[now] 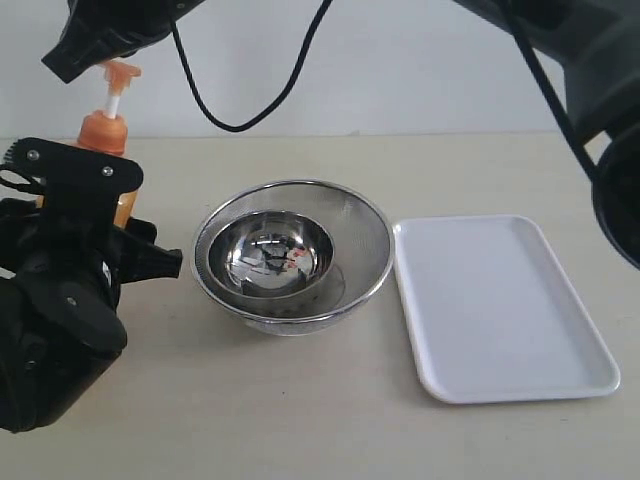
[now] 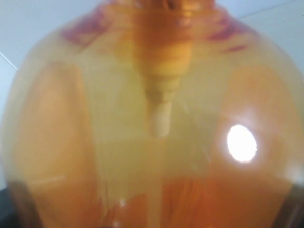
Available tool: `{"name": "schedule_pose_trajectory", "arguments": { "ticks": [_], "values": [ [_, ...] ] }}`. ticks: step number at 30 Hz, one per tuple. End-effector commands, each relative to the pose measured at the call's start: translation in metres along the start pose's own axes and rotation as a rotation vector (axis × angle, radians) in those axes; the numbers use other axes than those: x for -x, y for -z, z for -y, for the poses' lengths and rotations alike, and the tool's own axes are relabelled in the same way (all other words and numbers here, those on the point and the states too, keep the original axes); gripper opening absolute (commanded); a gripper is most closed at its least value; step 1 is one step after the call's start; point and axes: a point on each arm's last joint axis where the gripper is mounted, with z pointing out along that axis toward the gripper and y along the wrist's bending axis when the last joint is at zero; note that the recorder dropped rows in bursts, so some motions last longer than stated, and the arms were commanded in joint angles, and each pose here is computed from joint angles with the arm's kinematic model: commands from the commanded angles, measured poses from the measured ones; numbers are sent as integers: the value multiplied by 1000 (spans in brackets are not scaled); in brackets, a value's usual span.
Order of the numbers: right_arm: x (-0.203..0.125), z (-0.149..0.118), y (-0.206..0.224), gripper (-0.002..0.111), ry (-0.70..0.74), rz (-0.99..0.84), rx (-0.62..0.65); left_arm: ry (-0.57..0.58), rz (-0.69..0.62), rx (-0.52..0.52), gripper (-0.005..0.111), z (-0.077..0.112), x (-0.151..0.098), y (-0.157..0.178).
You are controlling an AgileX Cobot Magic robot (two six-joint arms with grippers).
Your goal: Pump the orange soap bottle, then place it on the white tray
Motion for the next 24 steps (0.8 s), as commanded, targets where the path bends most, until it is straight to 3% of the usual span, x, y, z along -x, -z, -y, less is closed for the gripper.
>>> {"name": "schedule_pose_trajectory", "arguments": {
  "ticks": [1,24],
  "values": [
    [2,-2,0,0,4,10,6,-26,78,23,5,-2,10,2],
    [3,-11,7,0,-2,-33,91,-24,64,-1,5,0,9,2]
  ]
}}
